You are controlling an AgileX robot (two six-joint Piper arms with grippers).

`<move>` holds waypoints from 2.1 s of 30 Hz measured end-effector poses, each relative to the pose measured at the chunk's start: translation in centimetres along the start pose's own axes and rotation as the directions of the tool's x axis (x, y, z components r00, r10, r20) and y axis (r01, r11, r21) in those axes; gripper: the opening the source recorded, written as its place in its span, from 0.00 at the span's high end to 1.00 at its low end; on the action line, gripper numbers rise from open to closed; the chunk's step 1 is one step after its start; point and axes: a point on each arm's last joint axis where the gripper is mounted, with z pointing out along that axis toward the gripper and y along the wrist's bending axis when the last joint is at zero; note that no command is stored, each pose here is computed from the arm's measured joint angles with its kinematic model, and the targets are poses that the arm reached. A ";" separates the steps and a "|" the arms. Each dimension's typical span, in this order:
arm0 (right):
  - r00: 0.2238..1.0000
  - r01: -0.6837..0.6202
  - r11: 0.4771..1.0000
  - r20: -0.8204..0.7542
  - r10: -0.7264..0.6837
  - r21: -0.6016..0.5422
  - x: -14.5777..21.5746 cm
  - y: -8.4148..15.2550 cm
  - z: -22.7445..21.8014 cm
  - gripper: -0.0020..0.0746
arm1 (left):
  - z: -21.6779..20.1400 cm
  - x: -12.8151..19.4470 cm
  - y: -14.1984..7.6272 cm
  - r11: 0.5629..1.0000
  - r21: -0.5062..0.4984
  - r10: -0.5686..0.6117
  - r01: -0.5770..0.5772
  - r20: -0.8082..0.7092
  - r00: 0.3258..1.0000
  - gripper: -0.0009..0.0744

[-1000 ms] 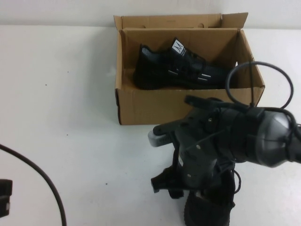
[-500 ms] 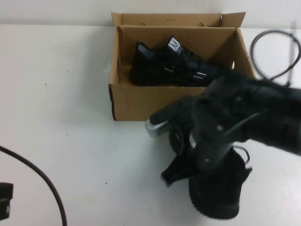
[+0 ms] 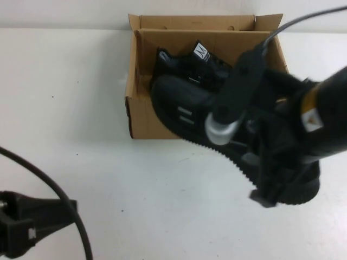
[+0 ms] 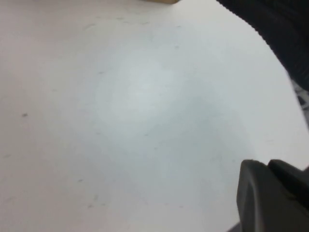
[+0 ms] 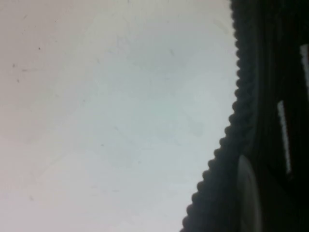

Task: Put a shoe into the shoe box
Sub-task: Hand over the shoe

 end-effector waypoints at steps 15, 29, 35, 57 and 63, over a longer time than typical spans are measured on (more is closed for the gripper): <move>0.980 0.123 0.992 0.155 -0.123 0.011 2.8 0.4 -6.5 0.98 | 4.3 -4.5 -0.7 0.880 0.449 -0.178 0.158 0.003 0.984 0.99; 0.985 0.128 0.992 0.120 -0.125 -0.021 3.2 0.7 -6.5 0.98 | 8.7 -6.7 2.5 0.819 0.454 -0.376 0.351 -0.037 0.926 0.66; 0.982 0.144 0.989 0.131 -0.137 -0.045 3.1 1.0 -6.6 0.98 | 8.9 -7.2 2.5 0.777 0.490 -0.436 0.395 -0.033 0.899 0.15; 0.968 0.207 0.968 0.172 -0.182 -0.142 2.7 1.9 -6.3 0.98 | 11.5 -7.0 2.6 0.761 0.468 -0.452 0.449 -0.113 0.885 0.33; 0.971 0.201 0.965 0.165 -0.174 -0.169 2.6 2.1 -6.1 0.98 | 11.7 -6.9 2.7 0.809 0.471 -0.364 0.352 -0.068 0.929 0.81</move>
